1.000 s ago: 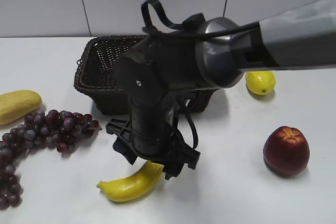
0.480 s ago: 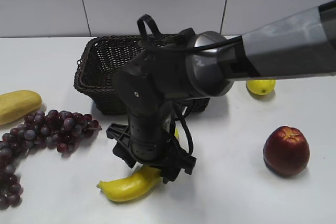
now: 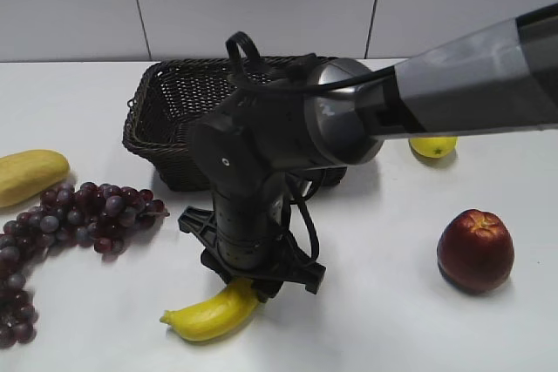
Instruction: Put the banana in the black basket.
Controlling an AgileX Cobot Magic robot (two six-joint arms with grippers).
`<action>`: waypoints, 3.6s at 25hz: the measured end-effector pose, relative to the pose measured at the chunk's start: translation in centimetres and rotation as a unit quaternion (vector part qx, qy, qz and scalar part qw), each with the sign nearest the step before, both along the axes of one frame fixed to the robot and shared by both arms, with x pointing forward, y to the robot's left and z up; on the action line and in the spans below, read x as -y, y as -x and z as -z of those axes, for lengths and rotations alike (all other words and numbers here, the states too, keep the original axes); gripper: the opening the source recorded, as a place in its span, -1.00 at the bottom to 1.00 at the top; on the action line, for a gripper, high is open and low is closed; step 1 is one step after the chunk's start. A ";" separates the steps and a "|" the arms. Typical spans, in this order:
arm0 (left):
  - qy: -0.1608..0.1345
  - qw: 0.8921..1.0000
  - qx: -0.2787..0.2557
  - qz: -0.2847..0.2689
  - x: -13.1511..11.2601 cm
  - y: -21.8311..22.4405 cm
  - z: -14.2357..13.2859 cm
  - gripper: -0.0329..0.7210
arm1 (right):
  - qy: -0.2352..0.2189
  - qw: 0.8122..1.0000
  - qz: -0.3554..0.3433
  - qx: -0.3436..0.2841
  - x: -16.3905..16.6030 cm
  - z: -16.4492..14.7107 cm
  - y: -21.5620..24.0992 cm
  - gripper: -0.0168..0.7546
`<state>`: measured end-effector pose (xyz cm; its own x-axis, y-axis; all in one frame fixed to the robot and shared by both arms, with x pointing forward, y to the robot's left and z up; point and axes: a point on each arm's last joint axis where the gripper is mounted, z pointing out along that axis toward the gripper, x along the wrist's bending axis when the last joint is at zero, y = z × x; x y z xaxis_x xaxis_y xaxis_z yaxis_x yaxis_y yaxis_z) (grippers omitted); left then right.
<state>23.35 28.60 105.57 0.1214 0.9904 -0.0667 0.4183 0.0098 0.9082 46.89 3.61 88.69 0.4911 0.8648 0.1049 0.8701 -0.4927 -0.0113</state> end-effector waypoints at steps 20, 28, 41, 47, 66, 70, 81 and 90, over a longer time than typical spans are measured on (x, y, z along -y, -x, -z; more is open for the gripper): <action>0.000 1.000 0.000 0.000 0.0 0.0 0.0 -0.29 | -0.027 0.955 -0.223 0.194 3.6 -14.7 -1.2 -0.12; 0.000 1.000 0.000 0.000 0.0 0.0 0.0 -0.29 | -0.016 0.901 -0.327 0.283 5.1 -19.2 -3.9 -0.12; 0.000 1.000 0.000 0.000 0.0 0.0 0.0 -0.29 | 0.165 0.608 -0.663 0.404 5.0 -18.2 -12.4 -0.12; 0.000 1.000 0.000 0.000 0.0 0.0 0.0 -0.28 | 0.211 0.484 -0.764 0.369 3.6 -13.2 -14.3 -0.12; 0.000 1.000 0.000 0.001 0.0 0.0 0.0 -0.28 | 0.219 0.463 -0.781 0.357 3.0 -9.4 -15.5 0.68; 0.000 1.000 0.000 0.001 0.0 0.0 0.0 -0.28 | 0.211 0.493 -0.763 0.361 3.3 -10.6 -15.3 0.68; 0.000 1.000 0.000 0.001 0.0 0.0 0.0 -0.28 | 0.105 0.779 -0.528 0.321 12.8 -18.4 -15.5 0.56; 0.000 1.000 0.000 0.001 0.0 0.0 0.0 -0.28 | 0.104 0.904 -0.358 0.208 23.4 -20.4 -15.7 0.56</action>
